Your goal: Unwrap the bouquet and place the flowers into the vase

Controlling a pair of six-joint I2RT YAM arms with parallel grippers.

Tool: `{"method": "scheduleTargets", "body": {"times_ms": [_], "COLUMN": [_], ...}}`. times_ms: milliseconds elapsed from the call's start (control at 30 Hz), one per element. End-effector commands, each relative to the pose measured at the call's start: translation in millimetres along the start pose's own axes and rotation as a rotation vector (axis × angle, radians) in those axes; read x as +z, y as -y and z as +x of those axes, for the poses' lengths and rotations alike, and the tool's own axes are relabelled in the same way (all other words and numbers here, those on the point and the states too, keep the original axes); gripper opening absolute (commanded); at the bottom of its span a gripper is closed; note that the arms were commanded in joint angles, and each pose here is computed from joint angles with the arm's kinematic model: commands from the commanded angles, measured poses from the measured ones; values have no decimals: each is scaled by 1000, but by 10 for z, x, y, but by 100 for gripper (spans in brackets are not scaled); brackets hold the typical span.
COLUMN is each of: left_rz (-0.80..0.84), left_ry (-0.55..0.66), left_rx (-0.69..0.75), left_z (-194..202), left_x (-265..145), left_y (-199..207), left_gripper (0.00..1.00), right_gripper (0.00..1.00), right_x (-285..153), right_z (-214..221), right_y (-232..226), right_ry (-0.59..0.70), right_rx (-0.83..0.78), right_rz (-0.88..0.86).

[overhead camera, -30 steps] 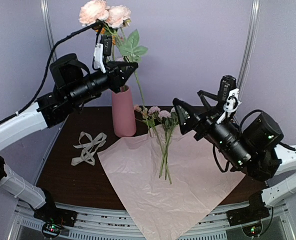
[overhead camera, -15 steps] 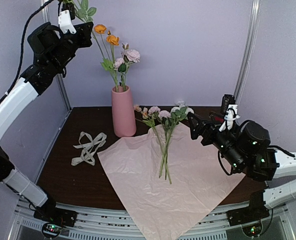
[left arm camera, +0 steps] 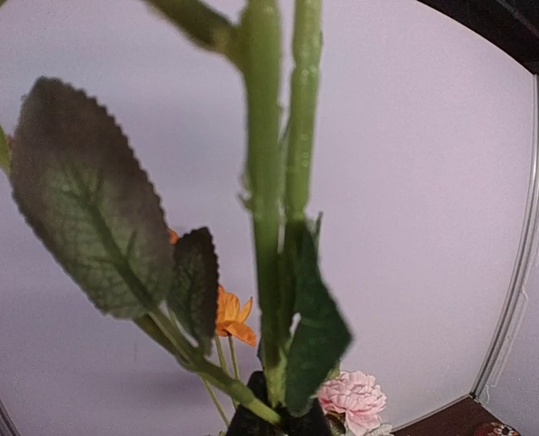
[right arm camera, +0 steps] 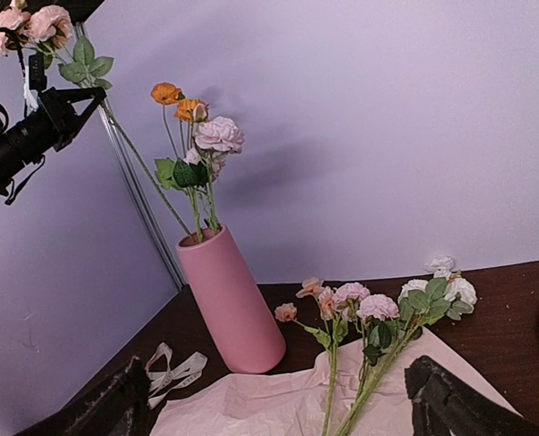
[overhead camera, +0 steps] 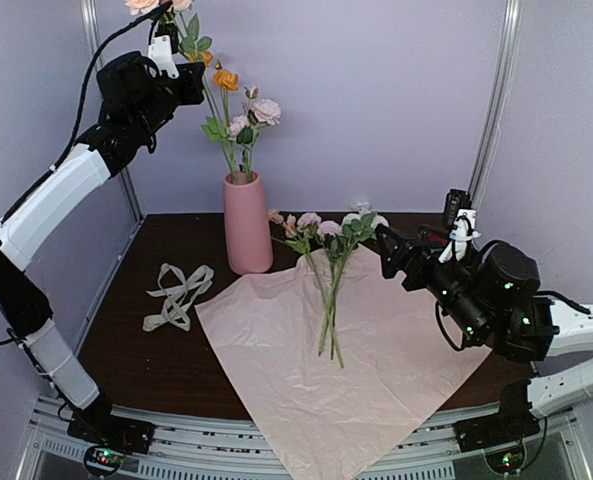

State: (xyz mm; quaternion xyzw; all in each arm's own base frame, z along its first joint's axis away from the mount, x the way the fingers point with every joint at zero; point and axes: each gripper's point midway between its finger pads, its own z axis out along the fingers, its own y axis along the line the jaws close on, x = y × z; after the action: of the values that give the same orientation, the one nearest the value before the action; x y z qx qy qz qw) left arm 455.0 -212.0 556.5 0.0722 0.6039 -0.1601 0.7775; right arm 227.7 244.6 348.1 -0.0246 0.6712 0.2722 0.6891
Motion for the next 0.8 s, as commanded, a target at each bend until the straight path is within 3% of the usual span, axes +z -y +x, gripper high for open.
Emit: {"method": "scheduleTargets", "body": {"times_ms": [0, 400, 767], "left_rz": [45, 46, 45], "left_ry": [20, -160, -270], "left_rx": [-40, -62, -90], "left_z": [-16, 987, 1660], "left_x": [79, 296, 328], "left_y": [16, -48, -105], "left_gripper": [0, 0, 0], "right_gripper": [99, 98, 98], "right_x": [15, 46, 115], "right_z": [54, 108, 138], "right_y": [46, 53, 33], "right_ry": [-12, -24, -31], "right_rx": [-1, -29, -53], "right_rz": [20, 30, 37]}}
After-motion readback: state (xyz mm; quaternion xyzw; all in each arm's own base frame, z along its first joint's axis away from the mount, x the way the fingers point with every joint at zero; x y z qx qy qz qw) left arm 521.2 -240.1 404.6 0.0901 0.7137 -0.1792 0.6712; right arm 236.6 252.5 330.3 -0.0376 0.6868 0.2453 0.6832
